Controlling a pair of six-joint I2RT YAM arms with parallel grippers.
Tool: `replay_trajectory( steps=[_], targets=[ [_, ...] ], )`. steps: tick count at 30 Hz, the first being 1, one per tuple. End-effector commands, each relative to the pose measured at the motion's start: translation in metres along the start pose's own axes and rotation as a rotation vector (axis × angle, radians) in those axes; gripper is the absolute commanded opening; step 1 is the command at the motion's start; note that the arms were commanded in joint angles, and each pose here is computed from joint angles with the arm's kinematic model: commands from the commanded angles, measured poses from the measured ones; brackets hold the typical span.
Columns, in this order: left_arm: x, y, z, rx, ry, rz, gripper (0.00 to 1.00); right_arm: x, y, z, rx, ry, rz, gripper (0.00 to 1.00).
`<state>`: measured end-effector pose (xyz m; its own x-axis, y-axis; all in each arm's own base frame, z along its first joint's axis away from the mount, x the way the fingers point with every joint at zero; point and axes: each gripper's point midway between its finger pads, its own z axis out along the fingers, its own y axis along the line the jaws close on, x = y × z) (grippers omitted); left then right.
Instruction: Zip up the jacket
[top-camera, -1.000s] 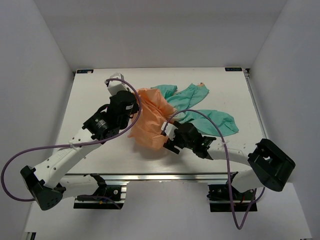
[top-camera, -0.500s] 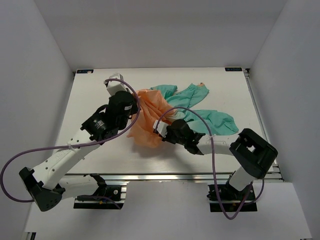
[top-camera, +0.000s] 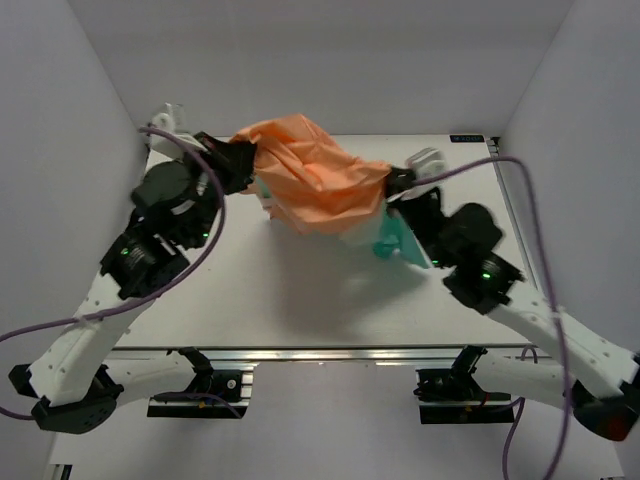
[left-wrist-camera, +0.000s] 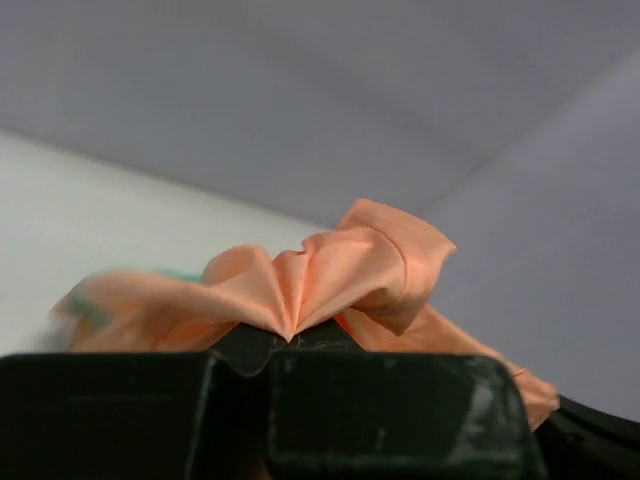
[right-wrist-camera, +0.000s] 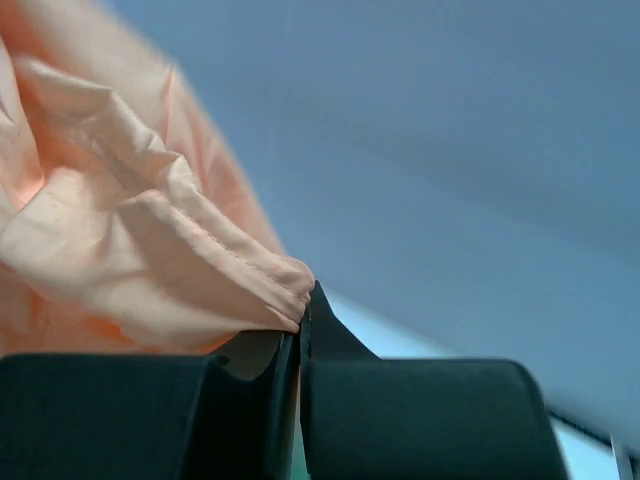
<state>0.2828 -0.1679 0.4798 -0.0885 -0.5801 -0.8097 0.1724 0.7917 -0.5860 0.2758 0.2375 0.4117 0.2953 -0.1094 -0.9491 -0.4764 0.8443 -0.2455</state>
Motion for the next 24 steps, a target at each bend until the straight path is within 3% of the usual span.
replay_trajectory(
  steps=[1,3,7,10,14,18,21,22,23,24],
  targets=[
    [-0.086,-0.069,-0.047,0.332,-0.141,-0.072,0.0,-0.099,-0.028,-0.033,-0.018,-0.207,0.118,0.0],
    [-0.106,-0.093,-0.062,0.438,-0.147,-0.072,0.0,-0.15,-0.044,-0.047,-0.026,-0.289,0.152,0.0],
    [-0.145,-0.15,-0.105,0.75,-0.191,-0.13,0.0,-0.2,-0.046,-0.061,-0.12,-0.335,0.163,0.0],
    [-0.165,-0.166,-0.108,0.777,-0.203,-0.134,0.0,-0.231,-0.052,-0.072,-0.147,-0.386,0.178,0.0],
    [-0.17,-0.174,-0.092,0.752,-0.224,-0.135,0.0,-0.229,-0.066,-0.065,-0.064,-0.363,0.187,0.0],
    [-0.153,-0.146,-0.026,0.484,-0.284,-0.109,0.0,-0.187,-0.075,-0.028,0.098,-0.221,0.176,0.0],
    [-0.101,-0.112,0.038,0.232,-0.233,-0.039,0.0,-0.135,-0.089,0.009,0.299,-0.078,0.149,0.0],
    [-0.083,-0.086,0.064,0.068,-0.247,-0.022,0.0,-0.103,-0.101,0.033,0.348,-0.003,0.127,0.0],
    [-0.061,-0.064,0.084,-0.02,-0.231,0.013,0.0,-0.097,-0.107,0.046,0.342,0.005,0.227,0.0],
    [-0.048,-0.05,0.097,-0.078,-0.22,0.018,0.0,-0.063,-0.111,0.057,0.31,0.116,0.26,0.0]
  ],
)
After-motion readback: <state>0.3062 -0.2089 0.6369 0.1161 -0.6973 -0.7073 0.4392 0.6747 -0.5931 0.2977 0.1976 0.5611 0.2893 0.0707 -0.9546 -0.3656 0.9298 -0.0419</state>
